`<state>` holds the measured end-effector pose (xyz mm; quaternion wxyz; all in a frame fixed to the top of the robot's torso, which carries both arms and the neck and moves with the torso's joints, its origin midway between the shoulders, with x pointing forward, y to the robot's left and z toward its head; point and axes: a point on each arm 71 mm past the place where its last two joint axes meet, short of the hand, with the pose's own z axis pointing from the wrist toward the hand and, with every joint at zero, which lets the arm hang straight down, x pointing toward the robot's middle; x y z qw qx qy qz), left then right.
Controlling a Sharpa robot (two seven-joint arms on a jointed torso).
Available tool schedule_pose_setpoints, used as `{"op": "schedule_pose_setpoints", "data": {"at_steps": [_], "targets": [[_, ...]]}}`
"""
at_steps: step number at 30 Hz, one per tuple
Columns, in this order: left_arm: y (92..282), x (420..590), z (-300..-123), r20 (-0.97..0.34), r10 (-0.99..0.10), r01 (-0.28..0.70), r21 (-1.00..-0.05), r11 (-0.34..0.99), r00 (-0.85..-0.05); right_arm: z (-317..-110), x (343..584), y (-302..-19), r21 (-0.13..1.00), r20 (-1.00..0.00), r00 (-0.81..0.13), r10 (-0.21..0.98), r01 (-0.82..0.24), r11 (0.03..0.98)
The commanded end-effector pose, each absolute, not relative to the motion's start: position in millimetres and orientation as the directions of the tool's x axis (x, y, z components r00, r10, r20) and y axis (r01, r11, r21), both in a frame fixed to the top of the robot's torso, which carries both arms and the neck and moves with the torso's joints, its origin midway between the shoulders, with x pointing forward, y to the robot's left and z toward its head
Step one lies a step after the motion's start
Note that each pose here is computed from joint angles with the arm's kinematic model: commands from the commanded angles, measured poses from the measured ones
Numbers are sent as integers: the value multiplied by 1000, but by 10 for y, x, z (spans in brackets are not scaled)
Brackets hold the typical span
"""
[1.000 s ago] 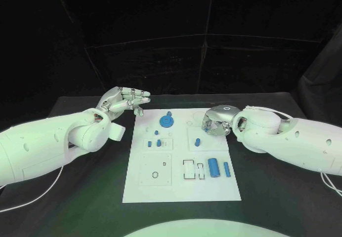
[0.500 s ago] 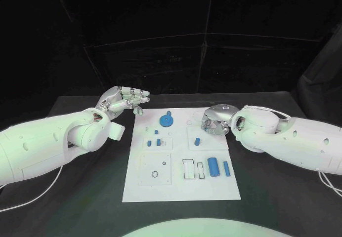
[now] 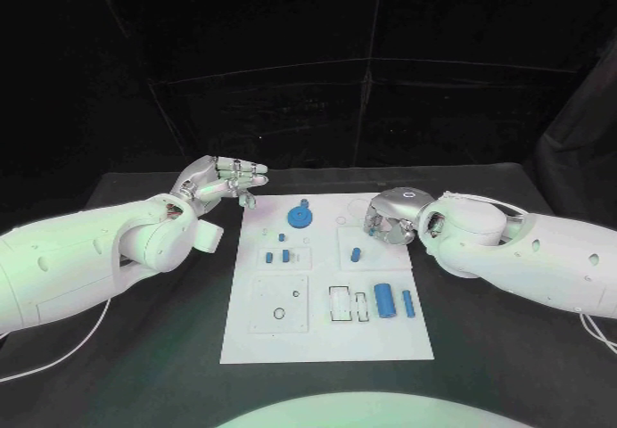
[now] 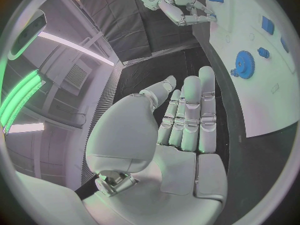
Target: Assemble the parts on the task board
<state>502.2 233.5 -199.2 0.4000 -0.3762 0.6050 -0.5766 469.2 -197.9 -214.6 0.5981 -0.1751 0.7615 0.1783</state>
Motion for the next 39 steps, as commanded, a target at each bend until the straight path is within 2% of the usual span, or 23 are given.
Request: {"op": "schedule_pose_setpoints", "data": {"at_steps": [1, 13, 18, 24, 31, 39], "targets": [[2337, 5024, -1986, -42, -916, -1, -999, 47, -400, -2057, 4674, -1985, 76, -988, -153, 2, -481, 873], [2342, 5020, -1986, -42, -916, -3, -999, 47, -400, -1928, 4544, -2016, 138, -990, -106, 97, -500, 855], [2345, 5016, -1985, -42, -916, -4, -999, 47, -399, -1866, 4444, -1944, 170, -985, -105, 136, -526, 833], [2326, 5011, -1982, -39, -913, -2, -999, 44, -405, -1796, 4291, -1643, 239, -971, -139, 194, -596, 767], [2301, 5005, -1973, -36, -910, 2, -999, 39, -412, -1801, 4222, -1250, 300, -954, -209, 216, -657, 692], [2240, 5000, -1961, -31, -904, 4, -999, 33, -425, -2022, 4152, -965, 334, -938, -307, 162, -673, 660]]}}
